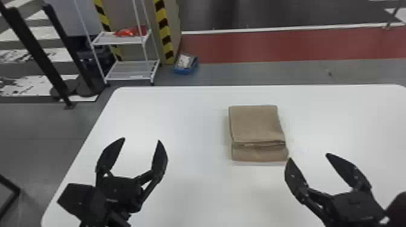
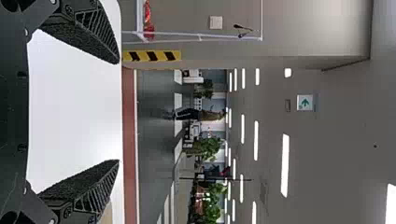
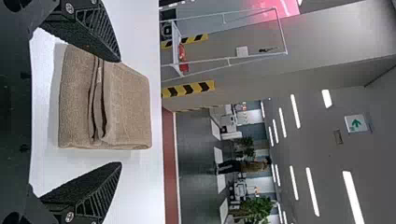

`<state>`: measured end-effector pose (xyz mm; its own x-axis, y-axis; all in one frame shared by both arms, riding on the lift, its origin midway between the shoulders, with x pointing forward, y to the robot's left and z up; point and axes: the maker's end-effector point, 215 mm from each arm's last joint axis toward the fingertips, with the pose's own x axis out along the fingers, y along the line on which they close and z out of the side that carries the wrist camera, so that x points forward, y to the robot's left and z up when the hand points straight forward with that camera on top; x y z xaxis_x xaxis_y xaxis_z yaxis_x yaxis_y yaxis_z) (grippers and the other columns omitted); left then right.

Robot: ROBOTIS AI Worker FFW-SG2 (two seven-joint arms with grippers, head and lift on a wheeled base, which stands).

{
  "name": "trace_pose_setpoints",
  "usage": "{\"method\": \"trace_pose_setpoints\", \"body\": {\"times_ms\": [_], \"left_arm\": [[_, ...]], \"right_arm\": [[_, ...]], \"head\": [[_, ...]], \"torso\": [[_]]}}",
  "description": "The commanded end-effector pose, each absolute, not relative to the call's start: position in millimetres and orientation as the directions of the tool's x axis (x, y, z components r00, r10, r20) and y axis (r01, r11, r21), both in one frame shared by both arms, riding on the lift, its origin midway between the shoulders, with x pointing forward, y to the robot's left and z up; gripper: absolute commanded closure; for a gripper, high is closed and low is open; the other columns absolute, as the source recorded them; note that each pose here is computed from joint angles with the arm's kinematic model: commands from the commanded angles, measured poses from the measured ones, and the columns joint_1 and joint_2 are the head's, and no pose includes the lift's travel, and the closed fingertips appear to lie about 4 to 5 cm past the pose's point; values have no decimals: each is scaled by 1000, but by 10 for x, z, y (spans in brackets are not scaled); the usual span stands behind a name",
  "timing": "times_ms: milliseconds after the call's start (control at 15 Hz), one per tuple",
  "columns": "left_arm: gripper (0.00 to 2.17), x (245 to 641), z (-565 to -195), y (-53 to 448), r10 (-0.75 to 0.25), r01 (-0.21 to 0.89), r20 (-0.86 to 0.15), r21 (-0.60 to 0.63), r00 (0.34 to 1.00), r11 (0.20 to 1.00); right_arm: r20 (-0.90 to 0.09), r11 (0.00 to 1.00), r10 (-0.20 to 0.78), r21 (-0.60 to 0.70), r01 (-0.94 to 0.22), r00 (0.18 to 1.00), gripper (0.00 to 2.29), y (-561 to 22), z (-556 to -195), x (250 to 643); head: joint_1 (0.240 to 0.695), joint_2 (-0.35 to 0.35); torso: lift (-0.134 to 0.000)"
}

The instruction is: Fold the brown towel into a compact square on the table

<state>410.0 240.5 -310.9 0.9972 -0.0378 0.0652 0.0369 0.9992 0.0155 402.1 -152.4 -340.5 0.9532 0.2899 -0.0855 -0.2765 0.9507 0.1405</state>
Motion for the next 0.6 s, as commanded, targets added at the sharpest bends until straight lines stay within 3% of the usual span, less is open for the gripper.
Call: {"method": "trace_pose_setpoints", "body": {"times_ms": [0,533], "left_arm": [[134,4082,-3088,2406,-38,37,73,15,997,999],[134,4054,-3090,2404,-38,37,73,14,997,999]], "right_arm": [[-83,951,287,140,-274,954,97,-1535,-3392,4002],[-73,952,281,145,-269,957,97,-1566,-3355,3966]], "head": [[695,123],[695,122]], "torso": [[-123],[-123]]}}
